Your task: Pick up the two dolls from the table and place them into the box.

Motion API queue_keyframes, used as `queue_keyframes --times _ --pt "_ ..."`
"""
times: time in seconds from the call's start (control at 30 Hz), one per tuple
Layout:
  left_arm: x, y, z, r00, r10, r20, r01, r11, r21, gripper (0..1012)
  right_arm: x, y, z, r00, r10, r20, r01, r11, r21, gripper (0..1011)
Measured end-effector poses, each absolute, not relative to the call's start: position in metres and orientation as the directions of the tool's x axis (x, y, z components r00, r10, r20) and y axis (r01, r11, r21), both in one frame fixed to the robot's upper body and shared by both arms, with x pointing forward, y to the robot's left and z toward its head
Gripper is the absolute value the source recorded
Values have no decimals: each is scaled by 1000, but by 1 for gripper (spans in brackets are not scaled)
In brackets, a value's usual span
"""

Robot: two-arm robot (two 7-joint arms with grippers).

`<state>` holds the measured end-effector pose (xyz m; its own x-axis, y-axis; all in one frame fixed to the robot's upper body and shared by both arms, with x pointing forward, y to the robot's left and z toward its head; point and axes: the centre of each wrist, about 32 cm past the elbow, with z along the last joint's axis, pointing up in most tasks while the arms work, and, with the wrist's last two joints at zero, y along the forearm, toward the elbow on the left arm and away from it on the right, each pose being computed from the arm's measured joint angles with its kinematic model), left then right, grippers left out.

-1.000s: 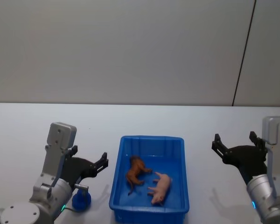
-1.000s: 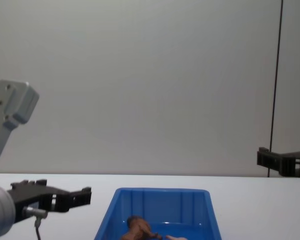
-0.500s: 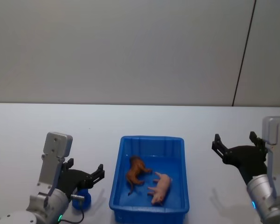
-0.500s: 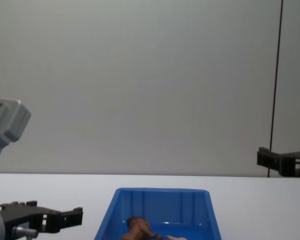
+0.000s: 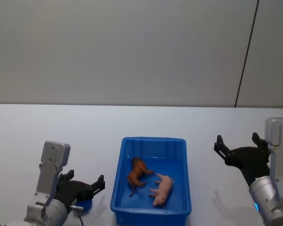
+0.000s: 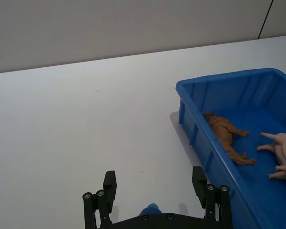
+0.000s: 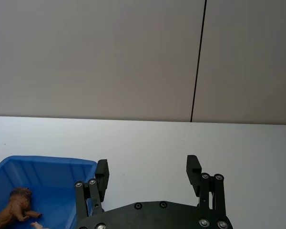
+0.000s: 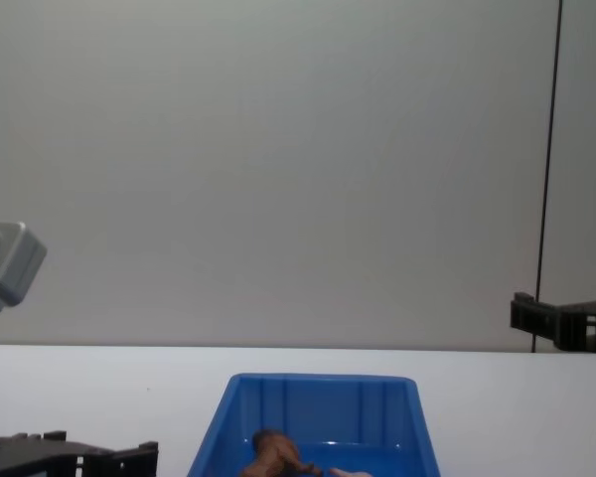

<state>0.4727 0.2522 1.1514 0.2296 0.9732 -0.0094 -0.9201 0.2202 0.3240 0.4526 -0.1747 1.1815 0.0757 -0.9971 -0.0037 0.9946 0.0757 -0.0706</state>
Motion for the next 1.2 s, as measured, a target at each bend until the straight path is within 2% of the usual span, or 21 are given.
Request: queue_keyframes --times 0.53,0.7,0.77,0.83,0.97,1.0,1.03,1.17,1.2 --pt "470 254 1144 248 968 -49 -898 248 364 996 453 -175 1181 76 -997 -4 995 76 -71 1001" --pt "470 255 1141 249 967 -55 -891 251 380 860 453 -175 1181 76 -997 -4 995 76 -71 1001" --pt "470 256 1141 249 967 -55 -888 250 385 836 453 -175 1181 76 -997 -4 995 76 -71 1001" --pt "470 256 1140 248 967 -56 -886 250 392 745 453 -175 1181 76 -997 -4 995 76 -71 1001" --pt "471 257 1138 246 968 -50 -879 245 410 628 453 -175 1181 76 -997 -4 995 76 -71 1001" --pt "471 258 1138 245 968 -49 -878 243 413 628 453 -175 1181 76 -997 -4 995 76 -71 1001" --pt "471 258 1137 245 968 -48 -877 242 415 565 453 -175 1181 76 -997 -4 995 76 -71 1001" --pt "472 259 1136 243 969 -38 -871 235 431 473 453 -175 1181 76 -997 -4 995 76 -71 1001" --pt "472 259 1136 242 970 -34 -869 233 436 421 453 -175 1181 76 -997 -4 995 76 -71 1001"
